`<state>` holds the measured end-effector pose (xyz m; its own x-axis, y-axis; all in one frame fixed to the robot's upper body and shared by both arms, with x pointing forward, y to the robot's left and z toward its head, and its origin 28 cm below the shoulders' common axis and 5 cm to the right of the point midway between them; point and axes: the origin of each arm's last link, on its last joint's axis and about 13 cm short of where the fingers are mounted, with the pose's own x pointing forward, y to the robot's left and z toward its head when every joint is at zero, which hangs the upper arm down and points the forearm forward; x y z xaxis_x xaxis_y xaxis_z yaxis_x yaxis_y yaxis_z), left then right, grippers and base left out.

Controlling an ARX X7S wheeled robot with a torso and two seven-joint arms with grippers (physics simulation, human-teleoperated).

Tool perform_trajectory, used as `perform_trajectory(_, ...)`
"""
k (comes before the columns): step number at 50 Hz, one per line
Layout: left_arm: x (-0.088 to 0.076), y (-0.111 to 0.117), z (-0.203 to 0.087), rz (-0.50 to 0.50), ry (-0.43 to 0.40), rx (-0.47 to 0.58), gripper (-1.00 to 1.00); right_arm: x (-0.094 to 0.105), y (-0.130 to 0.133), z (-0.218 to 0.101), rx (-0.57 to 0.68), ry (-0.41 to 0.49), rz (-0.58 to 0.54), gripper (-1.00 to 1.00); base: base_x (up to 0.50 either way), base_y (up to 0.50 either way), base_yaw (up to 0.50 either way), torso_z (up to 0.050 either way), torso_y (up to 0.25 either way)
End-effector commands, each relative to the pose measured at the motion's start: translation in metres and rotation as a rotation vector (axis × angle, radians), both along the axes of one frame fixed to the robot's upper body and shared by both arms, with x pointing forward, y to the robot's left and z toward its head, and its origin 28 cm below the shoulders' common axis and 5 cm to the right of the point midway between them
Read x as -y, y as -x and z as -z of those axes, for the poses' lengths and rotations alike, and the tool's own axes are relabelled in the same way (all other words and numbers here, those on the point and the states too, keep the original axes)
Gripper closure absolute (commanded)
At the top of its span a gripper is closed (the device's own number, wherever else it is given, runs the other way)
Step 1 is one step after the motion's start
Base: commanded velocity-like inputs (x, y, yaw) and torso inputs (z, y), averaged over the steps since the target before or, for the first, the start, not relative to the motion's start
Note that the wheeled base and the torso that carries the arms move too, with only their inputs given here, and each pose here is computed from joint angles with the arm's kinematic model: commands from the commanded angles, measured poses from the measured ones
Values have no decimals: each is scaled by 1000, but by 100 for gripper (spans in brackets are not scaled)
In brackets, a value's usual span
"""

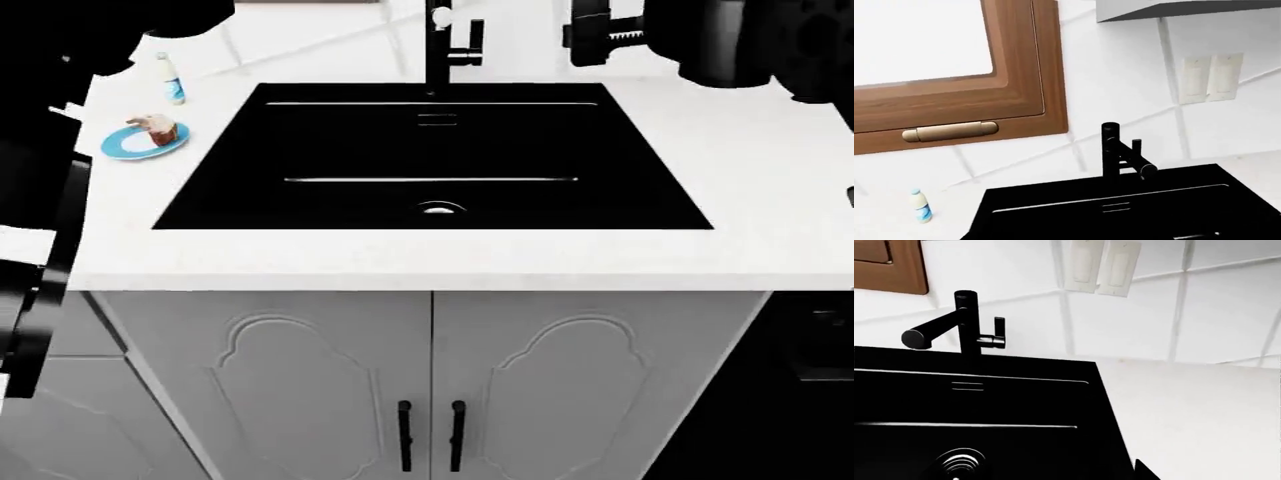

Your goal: Pick the lamb chop from the counter and place it in the sink. Then turn on the sink faucet.

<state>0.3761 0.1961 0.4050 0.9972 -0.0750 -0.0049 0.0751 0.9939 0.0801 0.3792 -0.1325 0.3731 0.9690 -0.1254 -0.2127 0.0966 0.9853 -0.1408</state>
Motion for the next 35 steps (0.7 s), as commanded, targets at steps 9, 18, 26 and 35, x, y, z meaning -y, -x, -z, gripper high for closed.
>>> perform_trajectory(9, -4, -15, -12, -74, -90, 10, -100, 12, -19, 0, -154, 84, 112, -100, 500, 0, 0, 0, 0)
perform_trajectory(18, -7, -16, -13, -76, -74, 12, -100, 19, -26, 16, -116, 35, 103, -100, 500, 0, 0, 0, 0)
perform_trajectory(26, -8, -18, -10, -78, -74, 5, -100, -4, -32, 26, -121, -66, -59, -100, 500, 0, 0, 0, 0)
perform_trajectory(35, -7, -19, -8, -77, -78, 1, -100, -17, -34, 24, -108, -88, -141, -100, 500, 0, 0, 0, 2)
